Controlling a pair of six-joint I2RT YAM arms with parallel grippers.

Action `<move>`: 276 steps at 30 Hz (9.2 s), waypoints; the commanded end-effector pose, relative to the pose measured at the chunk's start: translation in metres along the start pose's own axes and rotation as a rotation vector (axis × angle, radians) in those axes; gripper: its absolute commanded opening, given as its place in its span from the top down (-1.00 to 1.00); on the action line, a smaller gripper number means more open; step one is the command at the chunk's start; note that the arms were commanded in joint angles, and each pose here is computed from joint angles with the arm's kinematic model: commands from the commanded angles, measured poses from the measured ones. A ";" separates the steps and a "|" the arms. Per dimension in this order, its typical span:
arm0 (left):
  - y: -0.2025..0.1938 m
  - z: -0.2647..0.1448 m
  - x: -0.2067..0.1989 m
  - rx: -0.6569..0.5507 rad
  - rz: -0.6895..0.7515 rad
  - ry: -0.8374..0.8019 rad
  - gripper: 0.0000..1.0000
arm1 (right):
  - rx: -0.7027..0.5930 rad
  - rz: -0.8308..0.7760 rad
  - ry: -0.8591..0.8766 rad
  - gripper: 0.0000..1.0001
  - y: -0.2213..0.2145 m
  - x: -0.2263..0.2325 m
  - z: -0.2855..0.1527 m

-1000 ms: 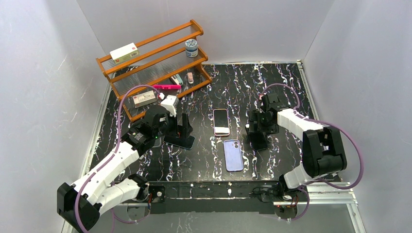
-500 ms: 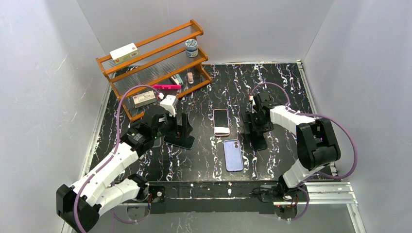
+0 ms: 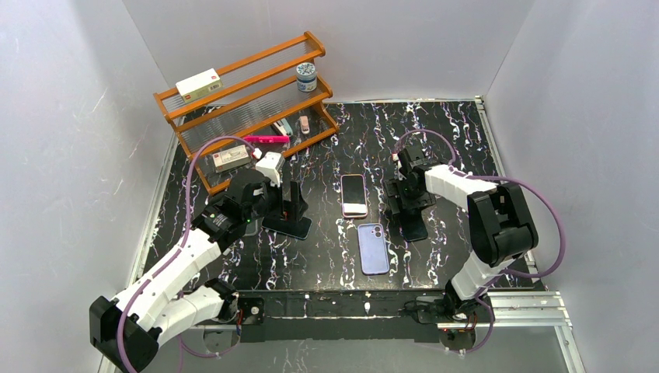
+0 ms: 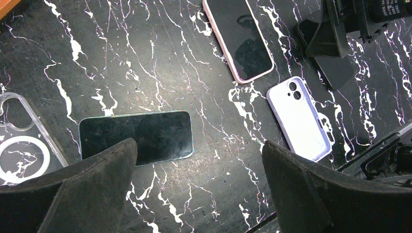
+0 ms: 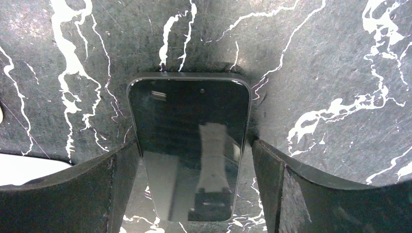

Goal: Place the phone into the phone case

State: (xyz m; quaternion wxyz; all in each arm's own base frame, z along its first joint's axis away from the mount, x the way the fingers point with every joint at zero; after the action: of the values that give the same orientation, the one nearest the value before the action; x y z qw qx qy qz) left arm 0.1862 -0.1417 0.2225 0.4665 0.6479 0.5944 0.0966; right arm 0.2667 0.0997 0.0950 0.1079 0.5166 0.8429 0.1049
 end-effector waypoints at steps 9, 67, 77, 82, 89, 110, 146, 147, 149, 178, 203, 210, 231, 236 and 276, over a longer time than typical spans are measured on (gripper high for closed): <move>0.003 -0.006 0.001 -0.025 0.022 0.006 -0.96 | 0.064 -0.015 0.011 -0.50 -0.005 0.009 0.008; 0.003 -0.007 0.001 -0.031 0.013 0.011 -0.96 | -0.237 0.261 0.376 -0.08 -0.018 0.126 -0.067; 0.003 -0.006 0.001 -0.027 0.012 0.013 -0.96 | -0.228 0.237 0.327 -0.08 -0.029 0.123 -0.052; 0.003 -0.006 0.001 -0.028 0.012 0.012 -0.96 | -0.218 0.221 0.297 -0.12 -0.031 0.120 -0.050; 0.003 -0.006 0.001 -0.028 0.013 0.013 -0.96 | -0.199 0.195 0.304 -0.27 -0.032 0.124 -0.050; 0.002 -0.005 0.002 -0.025 0.010 0.014 -0.96 | -0.212 0.179 0.295 -0.89 -0.030 0.125 -0.071; -0.086 0.088 -0.063 0.368 -0.323 -0.251 -0.11 | -0.239 0.460 0.532 -0.06 -0.079 0.092 -0.040; -0.088 0.091 -0.063 0.374 -0.329 -0.252 -0.07 | -0.243 0.463 0.550 -0.06 -0.080 0.093 -0.039; -0.094 0.095 -0.063 0.381 -0.345 -0.255 0.03 | -0.253 0.474 0.579 -0.06 -0.082 0.096 -0.036; -0.139 0.118 -0.072 0.549 -0.410 -0.307 0.67 | -0.394 0.643 0.875 0.03 -0.078 0.112 -0.039; -0.142 0.118 -0.073 0.565 -0.398 -0.313 0.66 | -0.369 0.660 0.970 0.17 -0.075 0.117 -0.035; -0.141 0.117 -0.073 0.560 -0.396 -0.316 0.66 | -0.357 0.649 0.956 0.38 -0.077 0.117 -0.030; -0.109 0.109 -0.075 0.455 -0.310 -0.183 0.07 | -0.354 0.627 0.911 0.41 -0.088 0.116 -0.026; -0.116 0.116 -0.074 0.480 -0.316 -0.180 0.10 | -0.364 0.625 0.912 0.36 -0.087 0.116 -0.027; -0.125 0.117 -0.082 0.589 -0.324 -0.197 0.39 | -0.444 0.546 0.988 0.97 -0.062 0.117 -0.037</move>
State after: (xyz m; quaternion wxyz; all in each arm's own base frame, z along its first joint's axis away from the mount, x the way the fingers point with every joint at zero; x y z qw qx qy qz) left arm 0.1605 -0.2894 0.0878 0.3336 0.6432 0.6520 -0.2234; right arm 0.1334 0.1631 0.0739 -0.2359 0.6298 0.5833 0.4554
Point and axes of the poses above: each gripper's point midway between its finger pads, its own z axis out along the fingers, its own x axis along the line the jaws close on, y = z × x, the point moved 8 cm from there along -z, back along the fingers, and after that the axes turned 11 degrees about -z, right-handed, at the moved point
